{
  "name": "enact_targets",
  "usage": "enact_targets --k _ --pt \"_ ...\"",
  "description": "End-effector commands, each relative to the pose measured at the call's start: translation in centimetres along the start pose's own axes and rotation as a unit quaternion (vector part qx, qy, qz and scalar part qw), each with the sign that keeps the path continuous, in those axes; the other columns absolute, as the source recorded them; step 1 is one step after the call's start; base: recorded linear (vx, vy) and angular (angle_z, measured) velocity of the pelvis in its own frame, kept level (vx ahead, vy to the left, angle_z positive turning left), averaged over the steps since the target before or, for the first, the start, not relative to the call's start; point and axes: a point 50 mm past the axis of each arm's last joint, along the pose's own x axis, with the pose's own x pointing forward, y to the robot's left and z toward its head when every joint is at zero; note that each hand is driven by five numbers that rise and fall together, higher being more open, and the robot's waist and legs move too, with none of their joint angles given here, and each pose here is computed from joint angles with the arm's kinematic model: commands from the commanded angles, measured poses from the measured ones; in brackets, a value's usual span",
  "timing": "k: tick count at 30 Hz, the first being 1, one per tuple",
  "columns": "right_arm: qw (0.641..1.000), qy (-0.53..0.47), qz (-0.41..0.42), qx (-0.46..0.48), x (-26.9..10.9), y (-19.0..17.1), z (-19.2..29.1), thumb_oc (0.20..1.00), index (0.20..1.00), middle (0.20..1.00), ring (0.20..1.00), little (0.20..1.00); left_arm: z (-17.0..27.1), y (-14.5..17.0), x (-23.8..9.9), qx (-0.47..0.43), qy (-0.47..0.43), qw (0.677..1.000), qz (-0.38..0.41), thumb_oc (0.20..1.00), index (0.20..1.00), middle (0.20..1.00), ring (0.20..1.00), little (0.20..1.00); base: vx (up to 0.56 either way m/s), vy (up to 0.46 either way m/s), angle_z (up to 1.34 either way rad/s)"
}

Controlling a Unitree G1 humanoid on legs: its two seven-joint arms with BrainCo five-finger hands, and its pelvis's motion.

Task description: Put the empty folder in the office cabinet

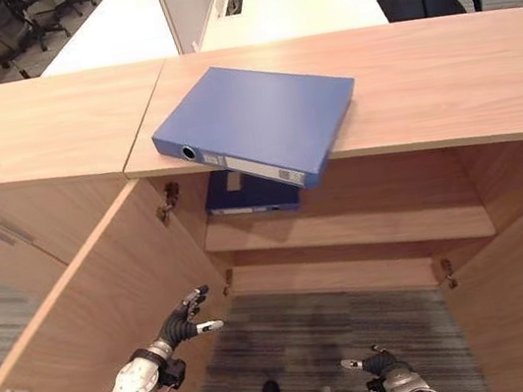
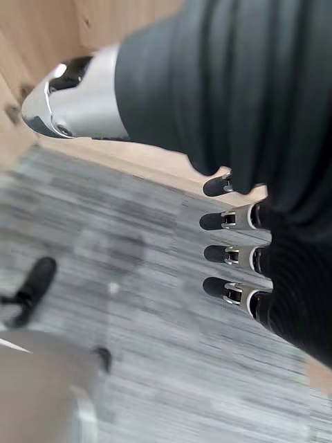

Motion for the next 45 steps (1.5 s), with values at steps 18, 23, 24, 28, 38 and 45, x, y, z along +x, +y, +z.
enact_targets --k 18,23,24,28,38,45 --pt "1.000 -0.007 0.024 -0.002 -0.1 1.0 0.1 1.000 1.000 1.000 1.000 1.000 2.5 0.5 -1.0 -0.125 -0.068 0.990 0.023 1.000 1.000 1.000 1.000 1.000 0.02 -0.001 -0.09" --pt "1.000 -0.007 0.023 0.000 -0.1 0.8 0.3 1.000 1.000 1.000 1.000 1.000 5.9 0.9 -1.4 -0.080 -0.136 0.987 0.000 1.000 1.000 1.000 1.000 1.000 0.03 -0.131 -0.08" --pt "1.000 -0.007 0.023 0.002 -0.1 0.8 0.2 1.000 1.000 1.000 1.000 1.000 6.7 1.0 -1.4 -0.070 -0.152 0.986 -0.006 1.000 1.000 1.000 1.000 1.000 0.03 -0.173 -0.04" --pt "1.000 -0.009 0.026 0.008 -0.1 0.9 0.3 1.000 1.000 1.000 1.000 1.000 10.3 1.4 -2.0 -0.021 -0.223 0.974 -0.023 1.000 1.000 1.000 1.000 1.000 0.02 -0.114 -0.04" --pt "0.999 0.011 0.044 0.013 -0.4 1.7 -1.5 1.000 1.000 1.000 1.000 1.000 21.6 3.8 -8.4 0.112 -0.478 0.871 0.015 1.000 1.000 1.000 1.000 1.000 0.03 -0.116 0.02" --pt "0.998 0.032 0.053 0.004 -0.9 2.5 -3.6 1.000 1.000 1.000 1.000 1.000 24.1 4.5 -11.3 0.162 -0.555 0.811 0.091 1.000 1.000 1.000 1.000 1.000 0.02 -0.051 0.02"
